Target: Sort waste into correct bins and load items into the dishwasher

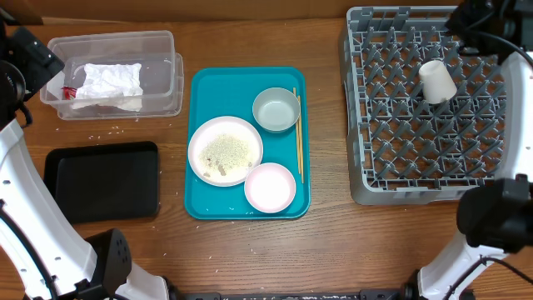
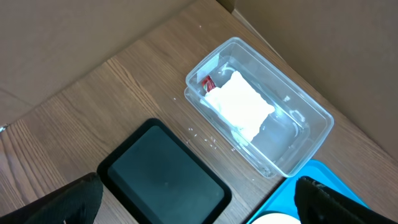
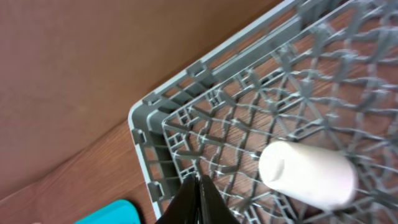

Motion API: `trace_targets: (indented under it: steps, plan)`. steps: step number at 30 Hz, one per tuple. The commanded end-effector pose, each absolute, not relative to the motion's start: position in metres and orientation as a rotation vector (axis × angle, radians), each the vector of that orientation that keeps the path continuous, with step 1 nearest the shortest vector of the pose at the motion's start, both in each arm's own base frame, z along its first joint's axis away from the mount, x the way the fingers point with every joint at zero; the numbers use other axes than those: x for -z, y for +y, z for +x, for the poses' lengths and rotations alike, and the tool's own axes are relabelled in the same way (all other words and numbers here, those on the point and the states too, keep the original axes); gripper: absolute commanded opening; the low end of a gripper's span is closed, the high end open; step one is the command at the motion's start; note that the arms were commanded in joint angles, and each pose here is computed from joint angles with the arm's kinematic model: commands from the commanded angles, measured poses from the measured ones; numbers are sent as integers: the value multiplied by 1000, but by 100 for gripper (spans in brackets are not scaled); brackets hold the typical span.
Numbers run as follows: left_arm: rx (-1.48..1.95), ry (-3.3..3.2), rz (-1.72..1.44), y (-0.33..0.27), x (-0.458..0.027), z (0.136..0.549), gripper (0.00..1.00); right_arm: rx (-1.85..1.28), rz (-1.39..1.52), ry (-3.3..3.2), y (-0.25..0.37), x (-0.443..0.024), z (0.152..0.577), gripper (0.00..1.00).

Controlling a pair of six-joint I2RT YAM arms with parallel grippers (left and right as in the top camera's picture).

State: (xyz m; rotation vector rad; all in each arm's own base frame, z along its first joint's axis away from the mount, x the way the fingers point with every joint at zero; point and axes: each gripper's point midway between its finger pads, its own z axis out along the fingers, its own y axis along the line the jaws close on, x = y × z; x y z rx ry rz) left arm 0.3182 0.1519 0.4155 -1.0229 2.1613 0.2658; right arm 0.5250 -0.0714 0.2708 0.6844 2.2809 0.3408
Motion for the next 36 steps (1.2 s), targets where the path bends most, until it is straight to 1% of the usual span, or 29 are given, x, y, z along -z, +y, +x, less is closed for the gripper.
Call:
trace_targets:
  steps: [1, 2, 3, 7, 12, 13, 16, 20, 23, 26, 29, 33, 34, 36]
  plan:
    - [-287, 2152, -1025, 156, -418, 315, 100, -389, 686, 2376, -58, -223, 540, 5]
    - [-287, 2152, -1025, 156, -418, 315, 100, -378, 700, 2397, -60, -212, 541, 5]
    - [-287, 2152, -1025, 156, -418, 315, 100, -348, 733, 2449, -64, -183, 544, 5]
    - [-287, 2152, -1025, 156, -418, 315, 100, -270, 796, 2512, -75, -155, 538, 5]
    - [-287, 2152, -1025, 156, -418, 315, 100, -43, 874, 2554, -103, -144, 517, 6]
    - [-287, 2152, -1025, 156, -418, 315, 100, -31, 879, 2564, -105, -143, 514, 8]
    - [-287, 2152, -1025, 156, -418, 315, 100, -20, 893, 2585, -108, -140, 508, 7]
    - [-287, 2152, -1025, 156, -418, 315, 100, 50, 948, 2603, -124, -137, 494, 4]
    - [-287, 2152, -1025, 156, -418, 315, 100, 55, 976, 2619, -129, -135, 487, 4]
    - [-287, 2152, -1025, 156, -418, 315, 100, -82, 954, 2621, -116, -144, 489, 4]
    - [-287, 2152, -1025, 156, -418, 315, 100, -181, 911, 2562, -106, -166, 498, 4]
    - [-287, 2152, -1025, 156, -418, 315, 100, -380, 748, 2420, -85, -210, 526, 4]
    - [-287, 2152, -1025, 156, -418, 315, 100, -447, 700, 2394, -77, -217, 534, 4]
    - [-287, 2153, -1025, 155, -418, 315, 100, -474, 681, 2383, -73, -216, 540, 4]
